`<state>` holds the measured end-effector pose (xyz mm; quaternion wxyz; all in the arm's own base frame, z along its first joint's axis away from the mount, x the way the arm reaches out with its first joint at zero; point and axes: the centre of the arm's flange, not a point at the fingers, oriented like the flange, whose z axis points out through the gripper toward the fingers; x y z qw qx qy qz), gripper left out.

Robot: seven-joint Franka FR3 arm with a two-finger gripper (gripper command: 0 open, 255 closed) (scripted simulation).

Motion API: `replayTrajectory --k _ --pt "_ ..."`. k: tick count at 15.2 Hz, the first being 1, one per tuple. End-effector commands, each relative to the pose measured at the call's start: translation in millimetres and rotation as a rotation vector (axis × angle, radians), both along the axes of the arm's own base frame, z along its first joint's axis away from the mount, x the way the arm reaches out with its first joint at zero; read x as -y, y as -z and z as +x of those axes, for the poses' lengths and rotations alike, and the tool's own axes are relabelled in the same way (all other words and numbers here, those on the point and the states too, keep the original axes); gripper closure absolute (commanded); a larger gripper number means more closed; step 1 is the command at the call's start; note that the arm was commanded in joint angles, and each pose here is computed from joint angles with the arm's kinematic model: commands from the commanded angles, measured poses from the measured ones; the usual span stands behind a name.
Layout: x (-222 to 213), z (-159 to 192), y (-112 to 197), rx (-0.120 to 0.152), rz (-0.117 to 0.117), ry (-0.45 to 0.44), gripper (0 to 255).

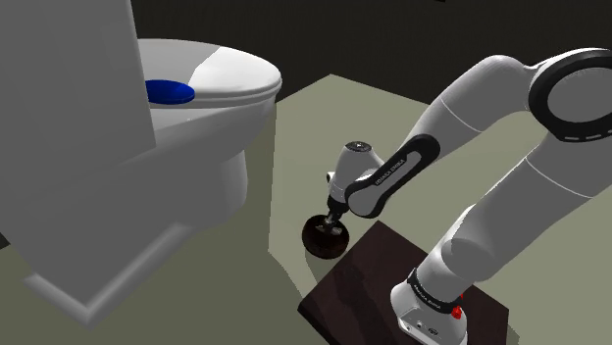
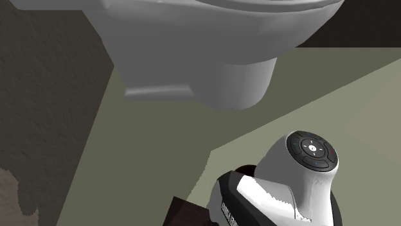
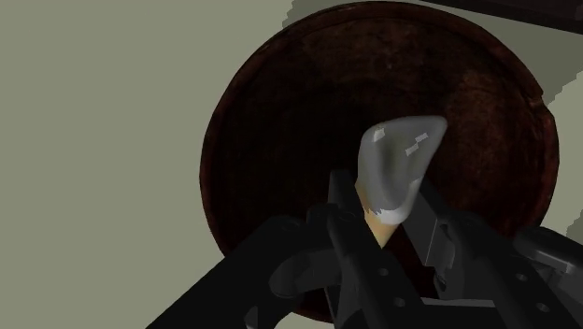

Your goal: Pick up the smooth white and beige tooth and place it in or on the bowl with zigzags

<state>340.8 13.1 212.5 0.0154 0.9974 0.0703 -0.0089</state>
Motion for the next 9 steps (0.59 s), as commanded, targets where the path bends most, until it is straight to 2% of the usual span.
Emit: replayTrajectory --k 1,2,7,9 --pt "0.0 0.0 0.0 0.000 0.000 0.000 255" --pt "0.0 0.1 0.0 0.000 0.000 0.000 0" --pt "0.0 0.1 0.0 0.000 0.000 0.000 0" --pt "-0.8 0.5 -26.4 0.000 0.000 0.000 0"
